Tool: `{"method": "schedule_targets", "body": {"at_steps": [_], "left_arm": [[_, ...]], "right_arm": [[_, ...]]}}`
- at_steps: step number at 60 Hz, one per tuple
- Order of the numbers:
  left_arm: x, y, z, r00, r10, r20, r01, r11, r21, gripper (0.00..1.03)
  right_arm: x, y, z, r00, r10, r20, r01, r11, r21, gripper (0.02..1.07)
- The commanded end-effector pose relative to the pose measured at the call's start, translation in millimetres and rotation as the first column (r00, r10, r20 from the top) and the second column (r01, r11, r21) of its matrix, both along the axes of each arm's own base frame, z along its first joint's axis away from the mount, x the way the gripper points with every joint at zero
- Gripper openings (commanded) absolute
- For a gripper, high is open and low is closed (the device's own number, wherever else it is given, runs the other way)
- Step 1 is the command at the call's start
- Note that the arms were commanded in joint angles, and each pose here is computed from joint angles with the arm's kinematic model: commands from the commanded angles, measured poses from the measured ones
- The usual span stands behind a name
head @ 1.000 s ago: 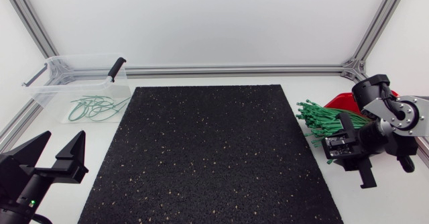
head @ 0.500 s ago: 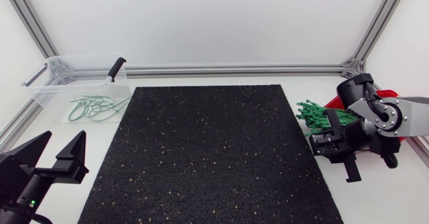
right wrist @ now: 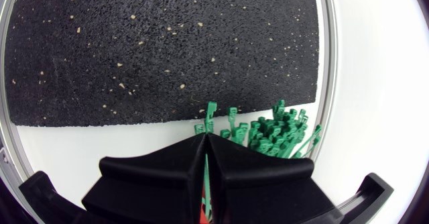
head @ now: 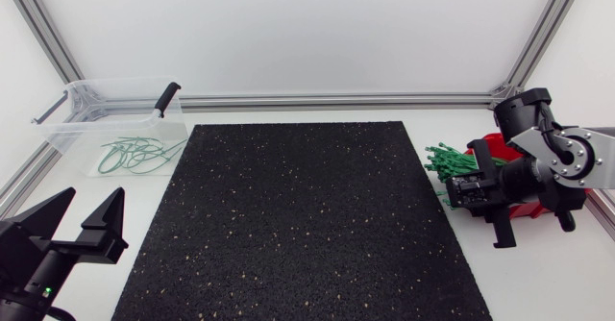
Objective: Take a green cable tie from the red box, thread the tail through the head to close it, then place it in the transparent bin on the left.
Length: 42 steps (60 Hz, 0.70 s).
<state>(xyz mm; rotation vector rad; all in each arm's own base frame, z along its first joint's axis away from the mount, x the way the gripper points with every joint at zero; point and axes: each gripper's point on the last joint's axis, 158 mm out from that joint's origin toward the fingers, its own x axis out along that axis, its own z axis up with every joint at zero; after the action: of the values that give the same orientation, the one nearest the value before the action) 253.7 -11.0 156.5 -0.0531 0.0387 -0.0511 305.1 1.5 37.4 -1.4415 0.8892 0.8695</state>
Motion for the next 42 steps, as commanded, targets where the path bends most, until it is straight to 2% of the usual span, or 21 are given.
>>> {"method": "schedule_targets", "body": {"at_steps": [1,13,23,30,32,42], "left_arm": [[0.6,-2.5,-23.3,0.998,-0.01,-0.054,0.009,1.0,-0.017,0.99],[0.7,-1.3,-23.3,0.999,-0.004,-0.054,0.003,1.0,-0.017,0.99],[0.7,-0.7,-23.7,0.998,-0.001,-0.056,0.0,1.0,-0.016,0.99],[0.7,-1.5,-23.7,0.998,-0.004,-0.056,0.003,1.0,-0.016,0.99],[0.7,-1.5,-23.7,0.998,-0.004,-0.056,0.003,1.0,-0.016,0.99],[0.7,-0.7,-23.7,0.998,-0.001,-0.056,0.0,1.0,-0.016,0.99]], "right_arm": [[9.4,2.7,19.3,0.999,-0.011,0.049,0.01,1.0,0.03,0.08],[26.2,1.8,55.6,0.991,-0.057,0.118,0.04,0.99,0.139,0.08],[49.6,-8.3,84.2,0.974,-0.176,0.144,0.125,0.944,0.305,0.07],[68.1,-16.5,102.6,0.943,-0.324,0.074,0.256,0.851,0.459,0.08],[77.2,-21.0,114.3,0.921,-0.383,0.065,0.294,0.796,0.53,0.07],[89.0,-30.4,140.4,0.844,-0.536,-0.014,0.408,0.625,0.665,0.07]]}}
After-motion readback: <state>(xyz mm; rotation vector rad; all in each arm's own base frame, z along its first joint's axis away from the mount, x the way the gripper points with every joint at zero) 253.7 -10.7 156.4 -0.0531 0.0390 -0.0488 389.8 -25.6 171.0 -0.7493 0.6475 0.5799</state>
